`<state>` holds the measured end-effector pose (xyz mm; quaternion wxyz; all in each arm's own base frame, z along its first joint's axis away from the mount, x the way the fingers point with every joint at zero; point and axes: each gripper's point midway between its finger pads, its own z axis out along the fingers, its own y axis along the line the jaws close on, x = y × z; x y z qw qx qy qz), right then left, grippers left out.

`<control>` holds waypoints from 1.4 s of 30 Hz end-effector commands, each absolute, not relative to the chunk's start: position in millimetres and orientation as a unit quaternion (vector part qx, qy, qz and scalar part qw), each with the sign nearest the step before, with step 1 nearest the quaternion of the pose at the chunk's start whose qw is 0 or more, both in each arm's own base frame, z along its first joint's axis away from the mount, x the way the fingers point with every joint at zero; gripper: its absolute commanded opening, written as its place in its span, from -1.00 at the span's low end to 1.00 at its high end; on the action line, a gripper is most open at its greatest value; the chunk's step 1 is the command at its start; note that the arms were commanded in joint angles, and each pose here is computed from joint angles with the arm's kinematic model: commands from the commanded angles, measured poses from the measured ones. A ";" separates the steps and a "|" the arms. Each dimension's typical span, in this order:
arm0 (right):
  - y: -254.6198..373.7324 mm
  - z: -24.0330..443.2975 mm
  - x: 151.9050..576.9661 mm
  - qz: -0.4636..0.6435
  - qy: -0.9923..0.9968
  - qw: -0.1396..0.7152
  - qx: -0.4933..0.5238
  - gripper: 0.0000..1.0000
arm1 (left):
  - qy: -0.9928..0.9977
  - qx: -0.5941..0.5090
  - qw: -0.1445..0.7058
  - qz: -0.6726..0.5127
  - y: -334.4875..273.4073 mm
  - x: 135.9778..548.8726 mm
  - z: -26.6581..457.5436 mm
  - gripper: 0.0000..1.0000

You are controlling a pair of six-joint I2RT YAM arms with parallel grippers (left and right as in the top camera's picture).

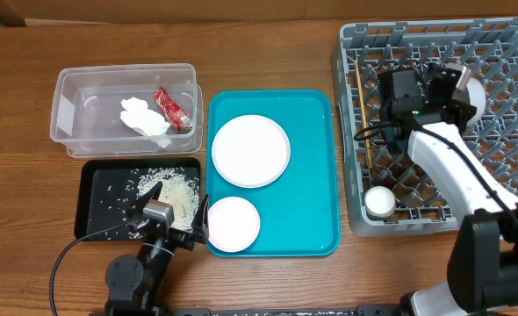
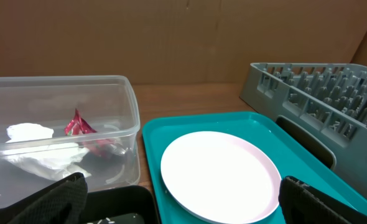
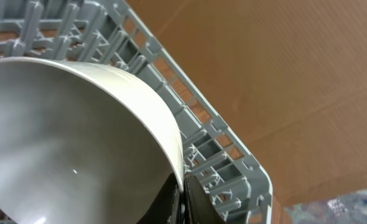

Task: Sort waste into correct bins and load items into the dishwasher
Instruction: 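Lower the white bowl upside down into the rack and release it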

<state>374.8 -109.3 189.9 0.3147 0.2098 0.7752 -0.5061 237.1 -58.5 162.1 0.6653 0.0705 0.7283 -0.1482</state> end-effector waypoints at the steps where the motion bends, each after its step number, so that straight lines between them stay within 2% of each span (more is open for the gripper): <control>1: -109.4 183.5 378.6 -0.524 0.780 0.292 0.181 -0.92 | 0.726 0.067 0.667 -0.154 -58.5 236.9 161.7 1.00; 12: -91.8 163.5 384.0 -0.484 0.815 0.281 0.153 -0.92 | 0.726 0.067 0.667 -0.154 -58.5 236.9 161.8 1.00; 22: -83.7 164.3 386.2 -0.482 0.816 0.286 0.143 -0.90 | 0.726 0.067 0.667 -0.154 -58.5 236.9 161.8 1.00; 34: -85.5 198.7 410.2 -0.512 0.778 0.333 0.146 -0.91 | 0.726 0.067 0.667 -0.154 -58.5 236.9 161.8 1.00; 42: -89.0 184.5 407.8 -0.516 0.789 0.306 0.130 -0.92 | 0.726 0.067 0.667 -0.154 -58.5 236.9 161.7 1.00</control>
